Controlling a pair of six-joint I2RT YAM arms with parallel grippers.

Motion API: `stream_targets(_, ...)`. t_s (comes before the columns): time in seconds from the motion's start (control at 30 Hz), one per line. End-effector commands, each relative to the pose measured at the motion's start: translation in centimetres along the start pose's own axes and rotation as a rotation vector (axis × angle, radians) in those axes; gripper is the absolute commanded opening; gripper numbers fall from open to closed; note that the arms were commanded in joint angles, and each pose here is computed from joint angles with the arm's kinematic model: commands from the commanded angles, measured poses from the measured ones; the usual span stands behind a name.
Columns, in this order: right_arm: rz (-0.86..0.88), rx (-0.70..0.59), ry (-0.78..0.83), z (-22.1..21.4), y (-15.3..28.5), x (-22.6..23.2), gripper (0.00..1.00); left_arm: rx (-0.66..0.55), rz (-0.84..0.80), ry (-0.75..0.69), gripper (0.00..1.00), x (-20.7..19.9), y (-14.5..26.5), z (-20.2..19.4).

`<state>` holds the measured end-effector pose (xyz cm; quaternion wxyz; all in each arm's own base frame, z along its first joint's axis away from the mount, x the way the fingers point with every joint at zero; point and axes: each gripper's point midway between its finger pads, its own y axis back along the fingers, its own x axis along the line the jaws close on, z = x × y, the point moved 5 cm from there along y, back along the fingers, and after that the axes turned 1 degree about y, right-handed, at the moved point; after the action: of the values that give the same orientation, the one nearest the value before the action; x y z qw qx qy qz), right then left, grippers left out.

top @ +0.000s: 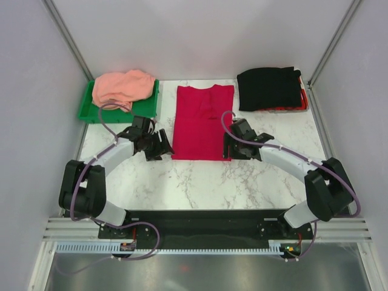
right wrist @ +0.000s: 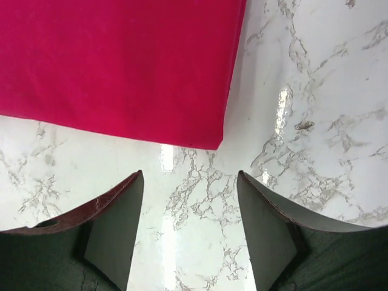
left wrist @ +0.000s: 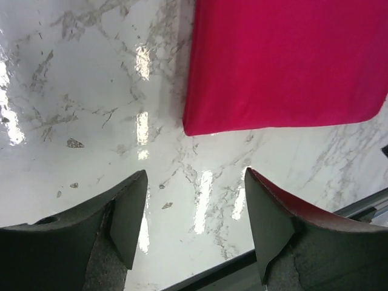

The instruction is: Fold and stack the t-shirts

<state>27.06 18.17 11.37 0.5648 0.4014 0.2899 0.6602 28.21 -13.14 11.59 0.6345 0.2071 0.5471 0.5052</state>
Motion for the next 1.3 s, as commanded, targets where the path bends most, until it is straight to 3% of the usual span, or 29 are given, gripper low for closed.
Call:
stream_targets(0.0, 0.106, -0.064, -0.029, 1.1, 0.3, 0.4, 0.70, -0.116, -0.107, -0.031, 0.72, -0.9, -0.7, 1.2)
stream_targets(0.37, 0.174, 0.045, -0.129, -1.7, -4.8, -1.8, 0.56, -0.119, -0.127, 0.012, 0.70, -0.2, -2.7, 0.6)
stream_targets(0.73, 0.166, 0.061, -0.177, -2.8, -6.5, -3.5, 0.48, -0.074, -0.090, 0.048, 0.61, 1.5, -5.1, -0.8)
stream_targets(0.97, 0.176, 0.076, -0.184, -3.0, -6.9, -3.7, 0.38, -0.051, -0.086, 0.075, 0.56, 1.9, -5.9, -1.8)
stream_targets(1.17, 0.178, 0.087, -0.186, -3.4, -6.9, -3.8, 0.25, -0.064, -0.108, 0.086, 0.36, 1.6, -6.6, -2.1)
stream_targets(1.27, 0.178, 0.095, -0.191, -3.7, -6.9, -3.9, 0.13, -0.063, -0.112, 0.096, 0.17, 1.5, -6.7, -2.2)
